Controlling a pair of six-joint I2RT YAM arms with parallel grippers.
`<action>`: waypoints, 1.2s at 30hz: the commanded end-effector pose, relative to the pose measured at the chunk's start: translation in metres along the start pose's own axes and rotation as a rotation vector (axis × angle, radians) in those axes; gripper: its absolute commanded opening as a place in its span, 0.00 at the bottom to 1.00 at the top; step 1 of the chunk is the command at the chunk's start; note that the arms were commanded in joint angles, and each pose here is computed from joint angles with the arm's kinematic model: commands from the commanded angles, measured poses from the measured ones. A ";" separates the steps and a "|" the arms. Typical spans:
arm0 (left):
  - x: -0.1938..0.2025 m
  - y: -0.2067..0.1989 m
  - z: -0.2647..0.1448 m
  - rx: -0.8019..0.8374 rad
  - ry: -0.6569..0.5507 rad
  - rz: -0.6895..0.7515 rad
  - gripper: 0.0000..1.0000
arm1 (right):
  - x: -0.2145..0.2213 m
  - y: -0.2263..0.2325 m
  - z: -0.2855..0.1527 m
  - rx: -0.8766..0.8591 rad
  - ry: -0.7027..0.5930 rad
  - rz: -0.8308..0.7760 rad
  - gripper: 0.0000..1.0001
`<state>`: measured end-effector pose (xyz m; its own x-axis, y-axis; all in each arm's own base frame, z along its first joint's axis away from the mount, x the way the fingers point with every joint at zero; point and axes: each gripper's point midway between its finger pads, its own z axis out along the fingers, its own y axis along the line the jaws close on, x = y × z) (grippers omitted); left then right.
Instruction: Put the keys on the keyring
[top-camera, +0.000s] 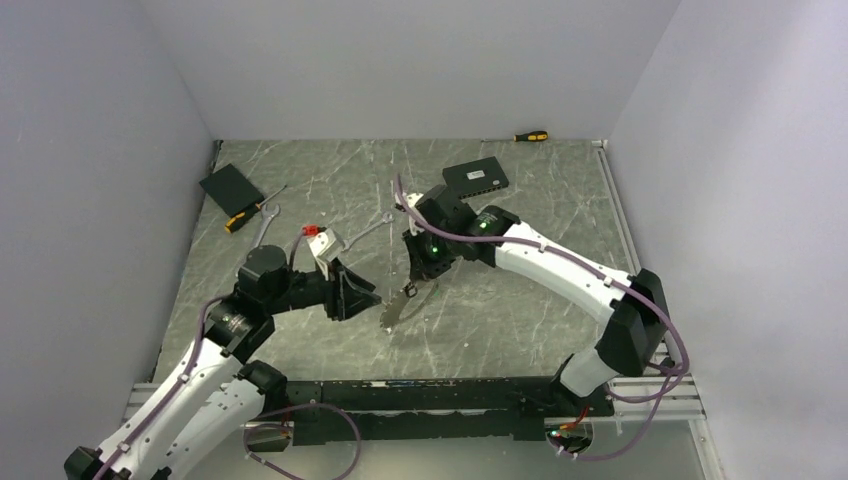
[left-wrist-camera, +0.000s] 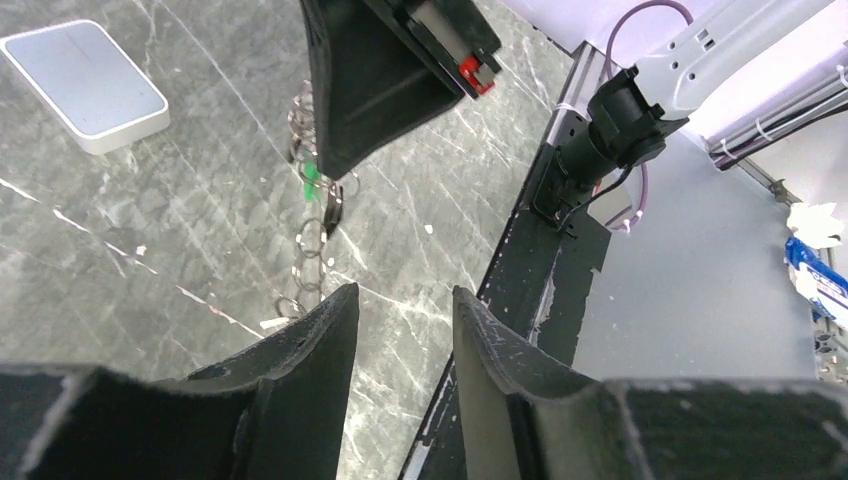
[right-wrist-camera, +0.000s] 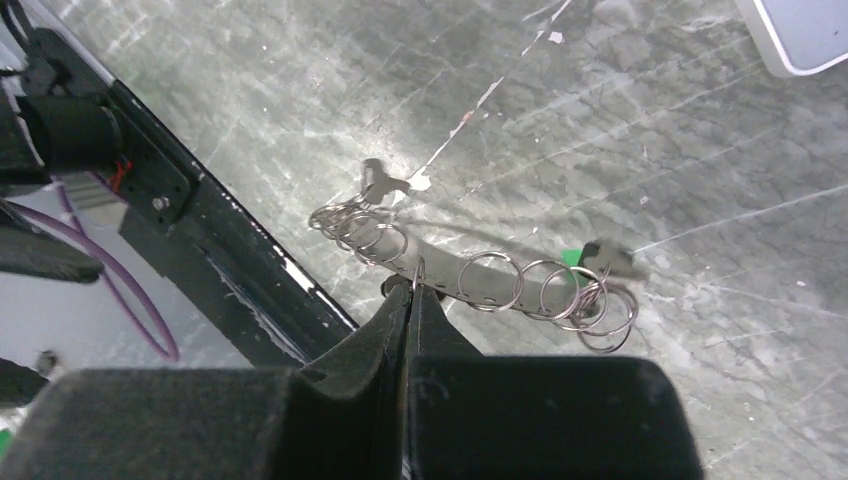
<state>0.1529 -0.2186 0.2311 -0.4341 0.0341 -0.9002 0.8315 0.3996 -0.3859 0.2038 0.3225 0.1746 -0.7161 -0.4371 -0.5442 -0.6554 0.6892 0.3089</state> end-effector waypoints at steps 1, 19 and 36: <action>-0.006 0.001 0.009 -0.032 -0.023 -0.049 0.45 | -0.008 0.007 -0.010 -0.102 0.040 0.124 0.00; 0.023 -0.021 0.065 0.058 0.004 -0.105 0.64 | -0.045 0.009 -0.041 -0.191 -0.092 0.280 0.00; 0.037 0.004 0.079 0.014 -0.083 0.004 0.76 | -0.034 0.023 -0.048 -0.281 -0.079 0.298 0.00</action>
<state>0.1564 -0.2831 0.1603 -0.4947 0.0266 -0.8687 0.8023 0.3982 -0.4447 0.2045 0.3172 0.2115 -0.8838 -0.2283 -0.4084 -0.4489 0.6601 0.6024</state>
